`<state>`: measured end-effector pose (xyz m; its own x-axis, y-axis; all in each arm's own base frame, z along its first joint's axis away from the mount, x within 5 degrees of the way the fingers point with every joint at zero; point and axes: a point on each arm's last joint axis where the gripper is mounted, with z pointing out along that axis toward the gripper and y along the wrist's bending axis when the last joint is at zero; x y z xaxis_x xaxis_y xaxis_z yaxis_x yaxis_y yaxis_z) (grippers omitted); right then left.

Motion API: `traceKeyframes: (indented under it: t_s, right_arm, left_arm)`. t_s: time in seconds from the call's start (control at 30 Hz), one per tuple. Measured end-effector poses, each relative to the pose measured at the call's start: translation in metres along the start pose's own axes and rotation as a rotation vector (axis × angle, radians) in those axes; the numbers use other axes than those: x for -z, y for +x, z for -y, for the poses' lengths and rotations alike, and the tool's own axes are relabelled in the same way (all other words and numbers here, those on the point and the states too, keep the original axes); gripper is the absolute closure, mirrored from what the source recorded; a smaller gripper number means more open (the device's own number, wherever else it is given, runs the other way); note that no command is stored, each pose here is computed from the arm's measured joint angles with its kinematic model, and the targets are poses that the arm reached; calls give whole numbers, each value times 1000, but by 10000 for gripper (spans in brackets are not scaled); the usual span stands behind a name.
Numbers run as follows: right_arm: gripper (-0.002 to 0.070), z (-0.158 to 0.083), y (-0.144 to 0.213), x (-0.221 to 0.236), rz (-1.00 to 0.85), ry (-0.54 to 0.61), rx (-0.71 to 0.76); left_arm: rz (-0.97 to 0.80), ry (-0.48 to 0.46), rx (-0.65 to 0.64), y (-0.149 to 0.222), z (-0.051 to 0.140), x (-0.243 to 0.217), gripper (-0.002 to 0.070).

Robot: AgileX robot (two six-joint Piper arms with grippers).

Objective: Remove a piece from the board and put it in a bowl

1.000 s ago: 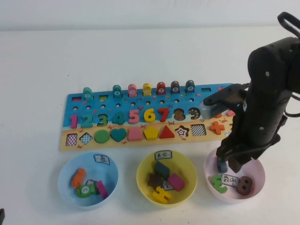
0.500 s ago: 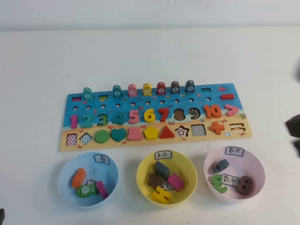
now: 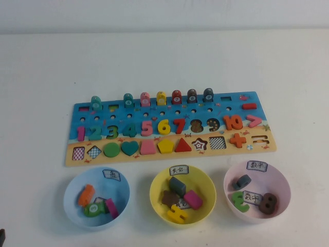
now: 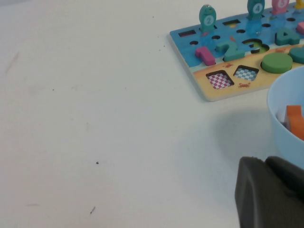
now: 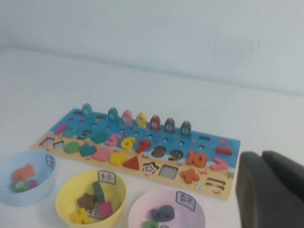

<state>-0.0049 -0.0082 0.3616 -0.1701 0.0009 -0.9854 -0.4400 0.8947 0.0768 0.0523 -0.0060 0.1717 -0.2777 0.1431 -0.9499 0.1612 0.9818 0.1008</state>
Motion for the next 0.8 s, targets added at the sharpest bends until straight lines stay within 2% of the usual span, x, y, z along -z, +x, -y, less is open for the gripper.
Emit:
traceKeyframes:
  t_s: [0.17,0.33,0.67,0.8]
  right_arm:
    - [692,4,16,29,36,6,-3]
    - [692,4,28,29,-35,1,-13]
    - [693,5,74,-42,96,3,36]
    - [693,8,104,-63,78,28,-28]
  left_arm:
    - [0,0,0,0,0,0,680]
    - [0,0,0,0,0,0,680]
    - [0,0,0,0,0,0,680]
    - [0,0,0,0,0,0,680]
